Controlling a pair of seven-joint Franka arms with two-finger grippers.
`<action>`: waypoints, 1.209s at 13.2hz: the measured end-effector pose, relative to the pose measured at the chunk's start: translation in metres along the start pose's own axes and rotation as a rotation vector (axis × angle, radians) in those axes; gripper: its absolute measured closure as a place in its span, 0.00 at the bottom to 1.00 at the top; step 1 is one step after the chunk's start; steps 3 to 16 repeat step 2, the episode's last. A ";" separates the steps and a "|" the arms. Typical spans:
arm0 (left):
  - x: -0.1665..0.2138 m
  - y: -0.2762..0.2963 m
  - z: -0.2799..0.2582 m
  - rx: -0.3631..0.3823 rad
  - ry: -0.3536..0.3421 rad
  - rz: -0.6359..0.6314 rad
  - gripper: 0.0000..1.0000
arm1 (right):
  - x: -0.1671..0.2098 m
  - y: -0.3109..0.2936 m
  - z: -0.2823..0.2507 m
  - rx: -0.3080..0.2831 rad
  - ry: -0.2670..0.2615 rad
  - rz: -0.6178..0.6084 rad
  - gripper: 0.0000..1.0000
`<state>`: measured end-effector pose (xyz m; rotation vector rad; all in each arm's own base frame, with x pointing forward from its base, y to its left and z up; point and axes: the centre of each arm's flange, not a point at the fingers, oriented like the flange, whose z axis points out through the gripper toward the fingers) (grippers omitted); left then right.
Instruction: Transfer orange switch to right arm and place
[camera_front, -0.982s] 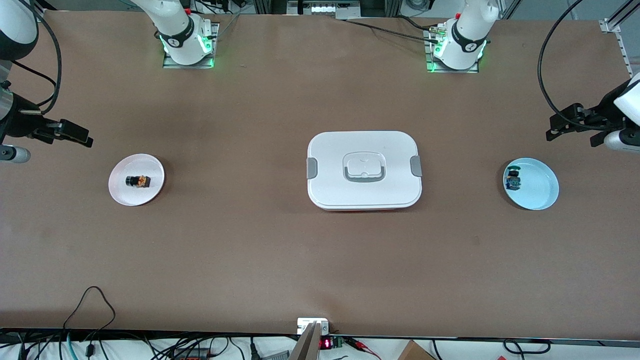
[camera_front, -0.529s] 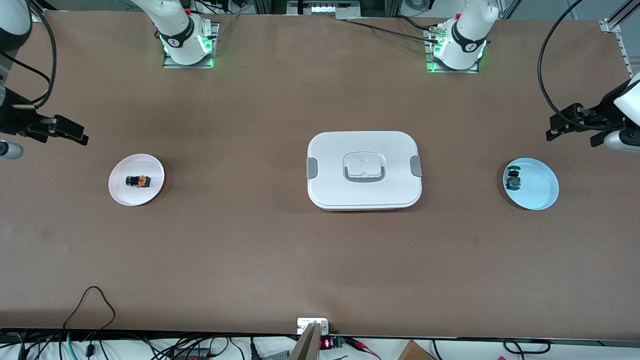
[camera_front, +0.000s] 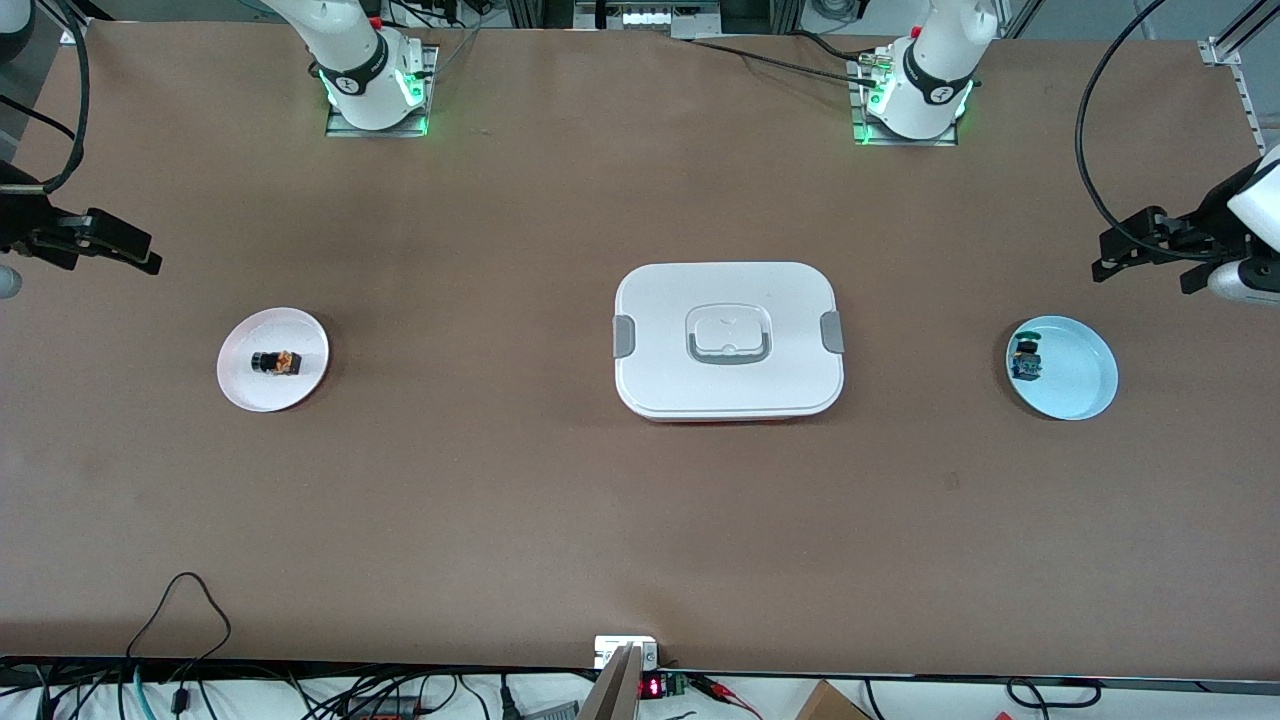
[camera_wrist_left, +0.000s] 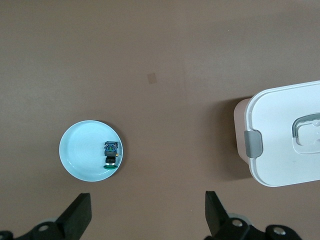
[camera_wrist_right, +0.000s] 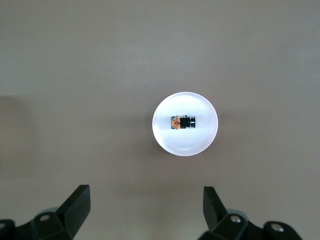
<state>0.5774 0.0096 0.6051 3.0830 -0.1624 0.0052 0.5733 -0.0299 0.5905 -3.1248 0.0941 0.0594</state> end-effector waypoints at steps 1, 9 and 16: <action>0.000 0.000 0.000 0.000 0.000 0.000 0.00 | 0.000 0.000 0.000 0.000 -0.002 0.000 0.00; 0.000 0.000 0.000 0.000 0.000 0.000 0.00 | -0.001 0.000 0.001 0.000 -0.007 -0.005 0.00; 0.000 0.000 0.000 0.000 0.000 0.000 0.00 | -0.001 0.000 0.001 0.000 -0.007 -0.005 0.00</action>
